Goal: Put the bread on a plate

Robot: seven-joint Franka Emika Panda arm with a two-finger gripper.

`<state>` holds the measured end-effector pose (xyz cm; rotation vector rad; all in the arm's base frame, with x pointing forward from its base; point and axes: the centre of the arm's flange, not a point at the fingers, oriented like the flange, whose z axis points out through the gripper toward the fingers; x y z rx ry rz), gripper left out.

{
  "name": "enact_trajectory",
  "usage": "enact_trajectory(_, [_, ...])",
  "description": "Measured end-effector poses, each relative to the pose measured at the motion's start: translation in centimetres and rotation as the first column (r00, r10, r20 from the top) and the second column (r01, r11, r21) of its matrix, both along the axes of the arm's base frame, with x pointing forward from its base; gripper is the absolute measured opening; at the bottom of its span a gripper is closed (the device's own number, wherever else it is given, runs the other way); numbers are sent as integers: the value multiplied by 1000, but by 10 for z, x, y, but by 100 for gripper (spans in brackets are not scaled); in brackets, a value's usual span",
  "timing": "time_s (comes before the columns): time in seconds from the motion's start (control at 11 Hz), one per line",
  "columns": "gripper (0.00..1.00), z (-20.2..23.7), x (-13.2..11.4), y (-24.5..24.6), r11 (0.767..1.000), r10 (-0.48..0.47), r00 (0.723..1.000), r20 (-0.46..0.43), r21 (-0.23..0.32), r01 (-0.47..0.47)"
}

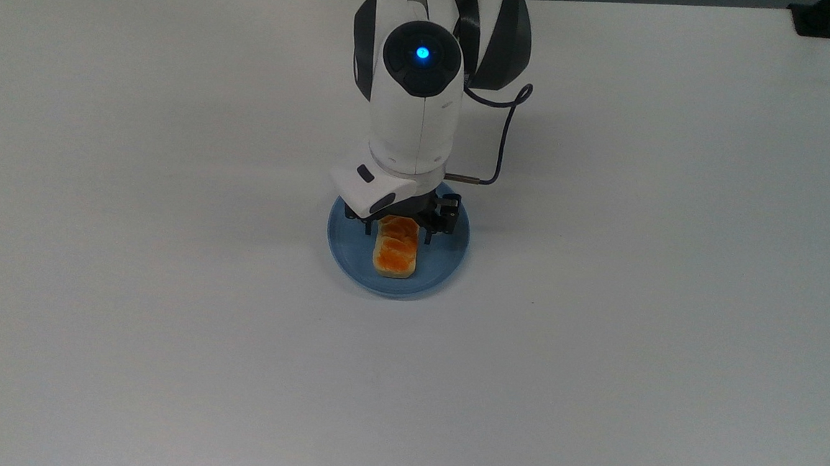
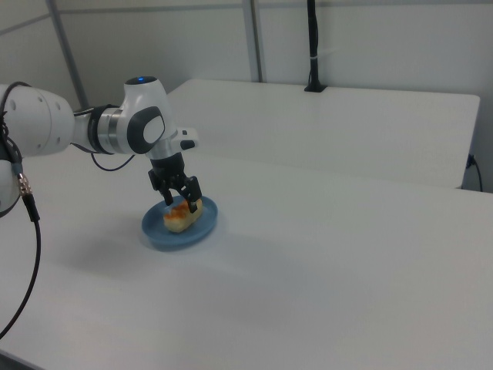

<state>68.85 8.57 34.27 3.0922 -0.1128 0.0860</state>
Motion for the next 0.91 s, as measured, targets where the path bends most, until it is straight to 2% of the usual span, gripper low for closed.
enact_trajectory(0.09, [99,2,0,0,1000,4,1000,3,0,-4])
enact_trajectory(0.27, [100,28,0,-2,1000,0,1000,18,0,0])
enact_trajectory(0.36, [100,64,-9,-8,1000,-7,1000,5,-6,7])
enact_trajectory(0.54, [100,133,-39,-28,996,68,996,-65,-50,-71])
enact_trajectory(0.63, [100,168,-56,-43,995,76,994,-76,-52,-80])
enact_trajectory(0.91, [100,250,-104,-91,998,36,998,-60,-47,-39])
